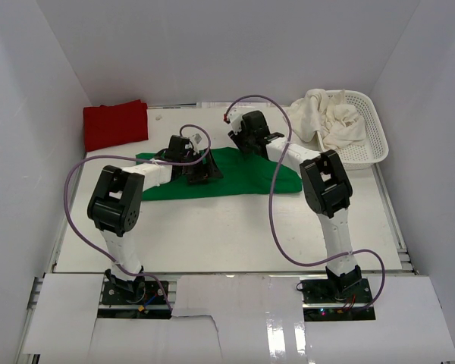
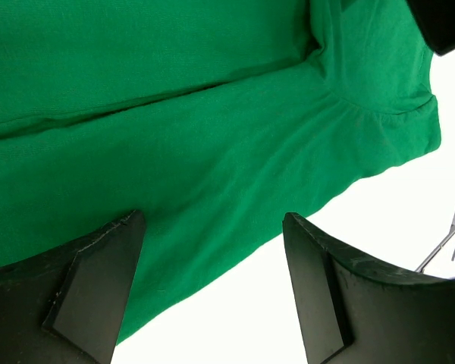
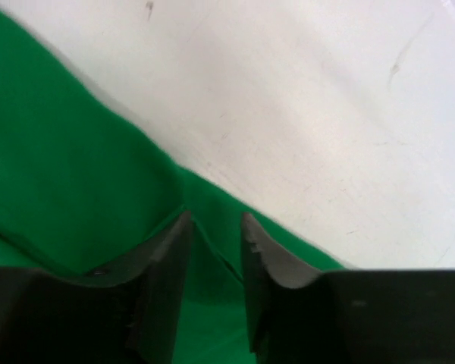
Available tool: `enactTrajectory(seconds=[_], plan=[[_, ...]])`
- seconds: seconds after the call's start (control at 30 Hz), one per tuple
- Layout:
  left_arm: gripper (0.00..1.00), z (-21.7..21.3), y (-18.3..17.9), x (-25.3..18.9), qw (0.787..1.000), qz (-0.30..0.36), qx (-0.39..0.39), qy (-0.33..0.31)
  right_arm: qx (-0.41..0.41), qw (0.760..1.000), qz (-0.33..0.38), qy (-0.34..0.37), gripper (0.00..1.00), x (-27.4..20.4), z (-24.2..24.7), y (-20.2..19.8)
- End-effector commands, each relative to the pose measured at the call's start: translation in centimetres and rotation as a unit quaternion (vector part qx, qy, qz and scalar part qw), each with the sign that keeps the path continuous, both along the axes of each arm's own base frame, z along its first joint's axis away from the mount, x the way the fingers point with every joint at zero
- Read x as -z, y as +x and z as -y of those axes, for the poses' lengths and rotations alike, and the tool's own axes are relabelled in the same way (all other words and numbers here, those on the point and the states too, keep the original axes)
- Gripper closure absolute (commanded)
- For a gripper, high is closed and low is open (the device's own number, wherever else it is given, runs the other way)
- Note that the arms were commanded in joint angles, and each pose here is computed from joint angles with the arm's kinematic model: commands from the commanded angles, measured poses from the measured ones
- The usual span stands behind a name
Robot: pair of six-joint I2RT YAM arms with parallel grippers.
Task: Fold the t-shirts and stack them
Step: Fold the other side of the tshirt into a rectangle
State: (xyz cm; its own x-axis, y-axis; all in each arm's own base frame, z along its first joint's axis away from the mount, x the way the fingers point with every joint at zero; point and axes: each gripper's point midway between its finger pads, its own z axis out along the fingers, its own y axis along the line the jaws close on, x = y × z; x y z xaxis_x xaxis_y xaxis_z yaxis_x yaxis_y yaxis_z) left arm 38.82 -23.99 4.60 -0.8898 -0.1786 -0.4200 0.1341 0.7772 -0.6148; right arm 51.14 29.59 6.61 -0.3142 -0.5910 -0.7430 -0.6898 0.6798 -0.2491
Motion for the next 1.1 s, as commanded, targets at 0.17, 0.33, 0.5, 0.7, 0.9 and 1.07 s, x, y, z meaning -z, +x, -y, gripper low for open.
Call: enactTrajectory(seconds=[0.17,0.33,0.5,0.7,0.9,1.07], plan=[[0.15,-0.8,-3.0,2.2,0.999,-0.05,0.01,0.017,0.051,0.987,0.135,0.067,0.42,-7.9,0.0,3.2],[0.15,-0.9,-3.1,1.8,0.999,-0.046,0.01,0.018,0.076,0.985,0.136,0.069,0.36,-9.9,1.1,2.9],[0.14,-1.2,-3.3,0.6,0.999,-0.037,0.007,0.023,0.11,0.987,0.074,0.094,0.38,-9.6,3.6,1.2],[0.13,-1.4,-2.6,-2.8,1.0,-0.007,0.004,0.027,0.175,0.978,0.002,0.116,0.39,-9.0,7.4,-2.7],[0.1,-2.2,-0.6,-8.0,0.999,0.021,0.008,0.031,0.18,0.973,-0.081,0.119,0.56,-6.9,7.5,-6.1],[0.09,-3.1,0.5,-10.6,0.998,0.053,0.002,0.044,0.169,0.967,-0.12,0.146,0.57,-5.7,6.3,-7.3]])
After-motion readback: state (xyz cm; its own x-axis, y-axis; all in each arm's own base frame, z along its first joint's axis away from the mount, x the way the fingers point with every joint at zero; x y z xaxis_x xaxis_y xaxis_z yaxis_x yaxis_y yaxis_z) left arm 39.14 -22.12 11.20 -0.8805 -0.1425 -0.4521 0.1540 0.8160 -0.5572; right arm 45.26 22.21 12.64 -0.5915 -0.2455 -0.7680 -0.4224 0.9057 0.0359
